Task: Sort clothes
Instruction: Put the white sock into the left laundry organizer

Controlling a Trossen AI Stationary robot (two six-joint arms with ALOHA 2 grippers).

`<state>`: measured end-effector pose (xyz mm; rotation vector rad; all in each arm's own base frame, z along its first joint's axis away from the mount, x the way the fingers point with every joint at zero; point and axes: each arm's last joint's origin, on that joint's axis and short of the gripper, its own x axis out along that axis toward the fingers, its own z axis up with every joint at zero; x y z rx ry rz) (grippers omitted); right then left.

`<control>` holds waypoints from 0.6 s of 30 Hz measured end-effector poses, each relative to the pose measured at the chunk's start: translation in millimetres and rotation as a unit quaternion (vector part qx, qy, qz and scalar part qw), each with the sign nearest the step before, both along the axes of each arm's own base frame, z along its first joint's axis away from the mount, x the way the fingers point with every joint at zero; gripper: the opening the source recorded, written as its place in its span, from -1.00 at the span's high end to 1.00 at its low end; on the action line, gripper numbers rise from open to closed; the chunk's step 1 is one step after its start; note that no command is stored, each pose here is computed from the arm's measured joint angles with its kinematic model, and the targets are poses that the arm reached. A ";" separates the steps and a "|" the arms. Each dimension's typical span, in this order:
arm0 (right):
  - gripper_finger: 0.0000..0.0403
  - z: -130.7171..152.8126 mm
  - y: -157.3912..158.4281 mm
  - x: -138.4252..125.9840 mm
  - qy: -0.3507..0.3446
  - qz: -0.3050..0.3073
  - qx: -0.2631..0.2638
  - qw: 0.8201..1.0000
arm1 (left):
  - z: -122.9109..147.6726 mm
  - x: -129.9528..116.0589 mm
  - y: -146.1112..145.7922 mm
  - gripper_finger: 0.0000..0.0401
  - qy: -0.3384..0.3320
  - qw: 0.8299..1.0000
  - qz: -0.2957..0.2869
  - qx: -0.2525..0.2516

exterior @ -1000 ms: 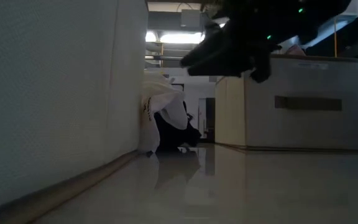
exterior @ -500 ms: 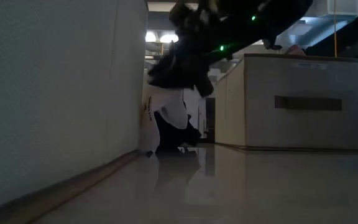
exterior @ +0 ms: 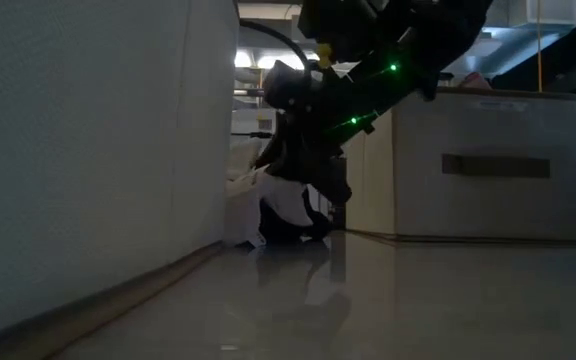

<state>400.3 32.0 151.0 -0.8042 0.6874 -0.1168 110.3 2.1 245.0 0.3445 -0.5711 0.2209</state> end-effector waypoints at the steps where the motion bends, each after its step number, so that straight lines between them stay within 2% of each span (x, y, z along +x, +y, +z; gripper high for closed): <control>1: 0.48 -1.4 0.0 -0.5 0.007 0.001 -0.001 1.000 | -0.1 0.0 0.0 0.84 0.000 1.000 0.000 0.000; 4: 0.84 -3.4 -0.4 -2.0 0.022 0.004 -0.008 1.000 | 0.0 0.0 0.0 0.84 0.000 1.000 0.000 -0.001; 6: 0.94 -4.6 -0.6 -3.0 0.033 0.006 -0.016 0.999 | 0.0 0.0 0.0 0.84 0.000 1.000 -0.001 -0.001; 10: 0.88 -3.2 0.7 -4.3 0.039 0.005 -0.030 0.999 | 0.0 0.0 0.0 0.84 0.000 1.000 -0.001 -0.001; 12: 0.91 1.8 4.2 -6.5 0.039 0.008 -0.037 0.999 | 0.0 0.0 0.0 0.84 0.000 1.000 -0.001 -0.001; 15: 0.97 16.9 12.8 -11.4 0.033 0.021 -0.055 0.998 | 0.0 0.0 0.0 0.84 0.000 1.000 0.000 0.001; 18: 0.94 36.3 22.4 -19.5 0.024 0.025 -0.074 0.997 | 0.0 0.0 0.0 0.84 0.000 1.000 0.001 0.001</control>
